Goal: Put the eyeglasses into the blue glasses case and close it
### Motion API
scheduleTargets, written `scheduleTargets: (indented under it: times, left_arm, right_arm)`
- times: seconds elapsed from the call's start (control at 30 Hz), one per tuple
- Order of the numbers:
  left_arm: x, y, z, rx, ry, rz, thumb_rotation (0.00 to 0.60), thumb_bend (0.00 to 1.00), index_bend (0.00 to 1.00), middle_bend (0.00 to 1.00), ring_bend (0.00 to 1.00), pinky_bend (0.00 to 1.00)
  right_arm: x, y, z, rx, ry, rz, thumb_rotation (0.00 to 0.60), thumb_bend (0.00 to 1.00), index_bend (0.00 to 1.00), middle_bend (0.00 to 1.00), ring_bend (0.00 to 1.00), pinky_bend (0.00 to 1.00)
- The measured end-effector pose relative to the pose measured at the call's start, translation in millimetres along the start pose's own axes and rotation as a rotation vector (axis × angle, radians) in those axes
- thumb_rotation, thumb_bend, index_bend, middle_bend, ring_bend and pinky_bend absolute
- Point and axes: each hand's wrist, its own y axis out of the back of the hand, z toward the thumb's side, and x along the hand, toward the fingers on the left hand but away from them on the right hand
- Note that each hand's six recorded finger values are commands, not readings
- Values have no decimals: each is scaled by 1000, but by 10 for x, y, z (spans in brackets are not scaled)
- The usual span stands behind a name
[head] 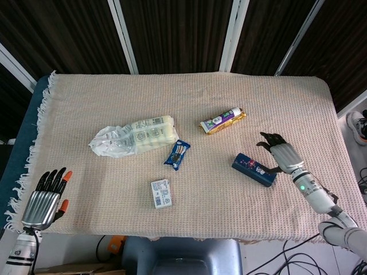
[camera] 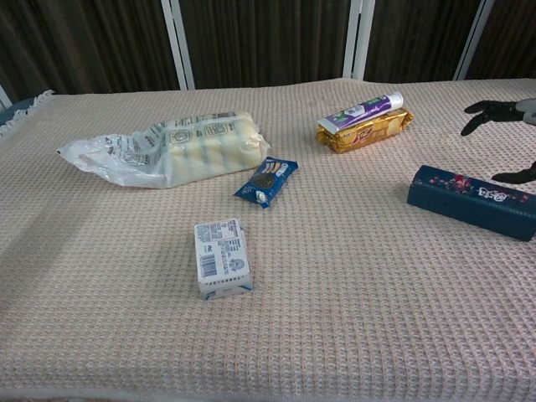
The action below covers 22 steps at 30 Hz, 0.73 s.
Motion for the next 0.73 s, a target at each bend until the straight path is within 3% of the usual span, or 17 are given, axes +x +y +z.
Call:
scheduleTargets:
  times: [0.13, 0.27, 0.43, 0.6, 0.73]
  left_arm:
    - [-9, 31, -3, -12, -7, 17, 600, 416, 0, 0, 4, 93]
    - [-22, 55, 5, -22, -21, 34, 600, 416, 0, 0, 0, 91]
    - [-53, 56, 31, -22, -34, 40, 600, 416, 0, 0, 0, 89]
    - [-66, 47, 73, -23, -52, 42, 600, 409, 0, 0, 0, 88]
    - [-63, 35, 92, -24, -59, 42, 600, 394, 0, 0, 0, 88]
  right_arm:
    - [247, 158, 17, 3, 17, -104, 600, 327, 160, 0, 0, 0]
    - [718, 270, 72, 7, 9, -193, 600, 327, 107, 0, 0, 0]
    - [1459, 274, 114, 12, -95, -180, 600, 327, 70, 0, 0, 0]
    - [2045, 459, 65, 61, -204, -252, 600, 327, 39, 0, 0, 0]
    - [2162, 478, 21, 99, -234, -256, 600, 327, 30, 0, 0, 0]
